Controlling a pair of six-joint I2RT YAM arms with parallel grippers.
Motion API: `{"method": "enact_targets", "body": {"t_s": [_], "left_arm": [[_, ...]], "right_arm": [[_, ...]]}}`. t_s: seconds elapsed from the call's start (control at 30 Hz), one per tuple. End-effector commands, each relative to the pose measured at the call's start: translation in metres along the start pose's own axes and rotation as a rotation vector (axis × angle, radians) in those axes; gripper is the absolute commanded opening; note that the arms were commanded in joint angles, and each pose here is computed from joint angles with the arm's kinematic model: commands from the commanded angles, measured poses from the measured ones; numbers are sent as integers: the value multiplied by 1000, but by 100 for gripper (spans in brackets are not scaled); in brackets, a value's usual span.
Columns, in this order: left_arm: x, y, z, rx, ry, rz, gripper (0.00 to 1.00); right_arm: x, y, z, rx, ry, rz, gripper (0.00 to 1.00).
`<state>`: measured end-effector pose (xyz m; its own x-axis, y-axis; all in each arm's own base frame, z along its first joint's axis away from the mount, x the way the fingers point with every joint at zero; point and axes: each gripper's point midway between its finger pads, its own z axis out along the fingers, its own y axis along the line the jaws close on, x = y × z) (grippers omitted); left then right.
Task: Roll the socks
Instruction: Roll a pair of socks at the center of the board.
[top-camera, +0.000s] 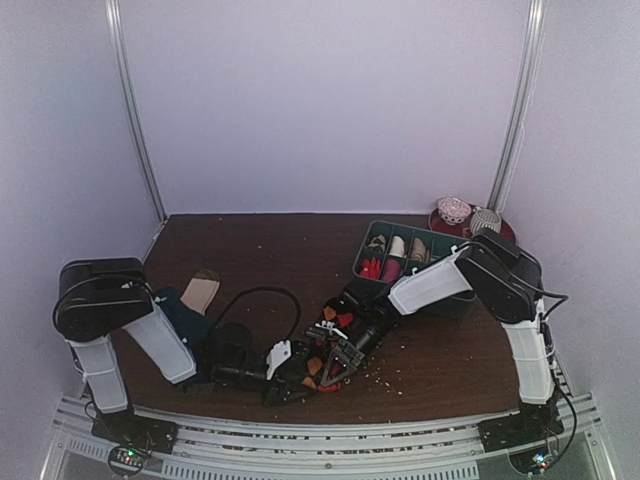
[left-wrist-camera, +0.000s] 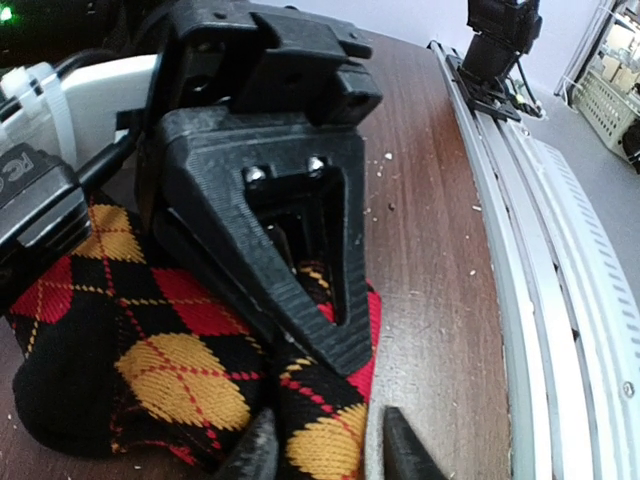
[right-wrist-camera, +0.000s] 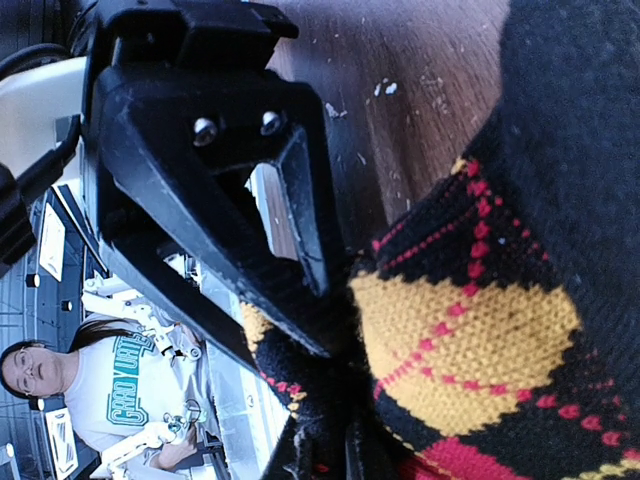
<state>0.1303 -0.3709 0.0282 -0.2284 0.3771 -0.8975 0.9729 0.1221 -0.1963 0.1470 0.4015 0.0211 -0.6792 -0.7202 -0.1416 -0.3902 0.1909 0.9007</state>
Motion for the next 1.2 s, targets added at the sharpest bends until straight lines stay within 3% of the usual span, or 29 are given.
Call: {"method": "enact_targets", "body": {"t_s": [0.0, 0.13, 0.3, 0.43, 0.53, 0.7, 0.83, 1.17], "left_arm": [[-4, -3, 4, 23, -14, -27, 25], [5, -4, 6, 29, 35, -74, 0], [33, 5, 5, 31, 149, -267, 0], [53, 5, -7, 41, 228, -489, 0], [66, 6, -17, 37, 286, -669, 0], [82, 5, -16, 35, 406, -825, 0], [82, 1, -14, 62, 417, -891, 0], [98, -3, -20, 72, 464, -970, 0]], "right_arm": [[61, -59, 17, 133, 127, 240, 6], [57, -57, 16, 137, 117, 222, 6], [35, -39, 3, 193, 51, 97, 8], [-4, -3, -28, 301, -128, -126, 14], [-25, 31, -62, 426, -319, -318, 40], [-29, 85, -101, 586, -583, -683, 47], [-6, 99, -80, 751, -566, -961, 55], [-6, 50, -28, 982, -322, -1109, 55]]}}
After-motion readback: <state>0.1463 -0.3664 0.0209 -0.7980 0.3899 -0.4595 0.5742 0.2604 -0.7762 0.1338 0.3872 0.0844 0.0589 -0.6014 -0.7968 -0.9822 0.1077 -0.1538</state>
